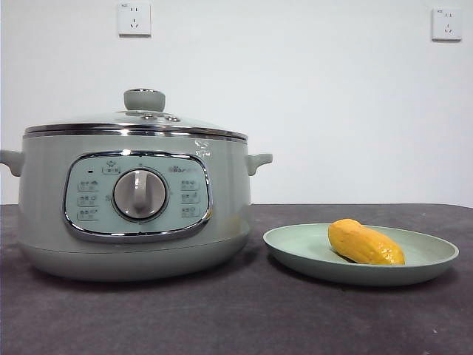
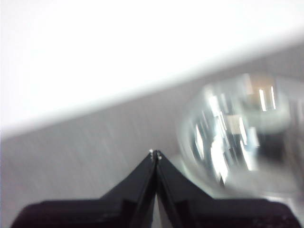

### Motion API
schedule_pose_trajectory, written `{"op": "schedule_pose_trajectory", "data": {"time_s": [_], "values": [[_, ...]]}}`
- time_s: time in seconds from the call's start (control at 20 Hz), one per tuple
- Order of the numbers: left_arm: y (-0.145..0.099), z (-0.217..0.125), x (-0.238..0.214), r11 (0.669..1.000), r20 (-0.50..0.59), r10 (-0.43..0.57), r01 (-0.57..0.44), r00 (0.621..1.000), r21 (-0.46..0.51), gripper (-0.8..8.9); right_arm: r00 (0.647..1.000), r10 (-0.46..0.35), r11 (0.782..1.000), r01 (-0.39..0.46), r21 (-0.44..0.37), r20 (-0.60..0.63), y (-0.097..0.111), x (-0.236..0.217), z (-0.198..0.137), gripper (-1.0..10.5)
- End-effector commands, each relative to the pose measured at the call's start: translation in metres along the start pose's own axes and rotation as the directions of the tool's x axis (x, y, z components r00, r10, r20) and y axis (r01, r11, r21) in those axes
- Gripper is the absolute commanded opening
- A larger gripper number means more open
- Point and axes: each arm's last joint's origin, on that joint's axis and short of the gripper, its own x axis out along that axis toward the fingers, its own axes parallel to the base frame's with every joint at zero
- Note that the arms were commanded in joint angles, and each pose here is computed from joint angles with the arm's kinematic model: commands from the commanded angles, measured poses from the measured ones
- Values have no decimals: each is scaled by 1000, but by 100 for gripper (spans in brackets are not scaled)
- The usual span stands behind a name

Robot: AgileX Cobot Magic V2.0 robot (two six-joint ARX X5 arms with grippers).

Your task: Take the corn out from the steamer,put the corn on the plate,close the lid

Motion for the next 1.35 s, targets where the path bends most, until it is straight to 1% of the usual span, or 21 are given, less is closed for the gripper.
{"op": "schedule_pose_trajectory", "data": {"time_s": [0.05, 0.1, 0.15, 0.25, 0.35, 0.45, 0.55, 0.65, 0.8, 0.85, 0.95, 1.0, 1.35], "values": [[7, 4, -14, 998, 153, 64, -64, 986, -1, -2, 1000, 2, 1000, -2, 9, 2, 0, 1, -1, -16], [8, 1, -15, 998, 187, 64, -65, 980, -1, -2, 1000, 2, 1000, -2, 10, 2, 0, 1, -1, -16], [7, -6, -13, 999, 190, 47, -48, 981, 5, -2, 1000, 1, 1000, -1, 9, 2, 0, 1, -1, -16], [3, -33, 2, 1000, 128, 11, -10, 992, -8, -2, 1000, 2, 1000, -2, 9, 2, 0, 1, -1, -16], [-2, -67, 19, 998, 31, 13, -12, 999, -57, -2, 1000, 2, 1000, -2, 9, 2, 0, 1, -1, -16], [-6, -99, 32, 992, -43, 30, -35, 999, -122, -2, 1000, 1, 1000, -1, 9, 2, 0, 1, -1, -16], [-10, -122, 39, 984, -74, 36, -48, 997, -174, -2, 1000, 2, 1000, -2, 9, 2, 0, 1, -1, -16], [-13, -137, 43, 978, -103, 30, -51, 994, -201, -2, 1000, 2, 1000, -2, 9, 2, 0, 1, -1, -16], [-15, -147, 42, 978, -165, 16, -50, 986, -203, -2, 1000, 2, 1000, -2, 9, 2, 0, 1, -1, -16], [-15, -147, 41, 978, -155, 20, -51, 988, -202, -2, 1000, 2, 1000, -2, 9, 2, 0, 1, -1, -16], [-14, -140, 38, 978, -78, 35, -50, 996, -201, -2, 1000, 2, 1000, -2, 9, 3, 0, 1, -1, -16], [-13, -139, 39, 979, -65, 38, -50, 997, -200, -2, 1000, 1, 1000, -1, 9, 2, 0, 1, -1, -16], [-14, -140, 39, 979, -78, 27, -42, 997, -201, -2, 1000, 2, 1000, -2, 9, 0, 0, 1, -1, -16]]}}
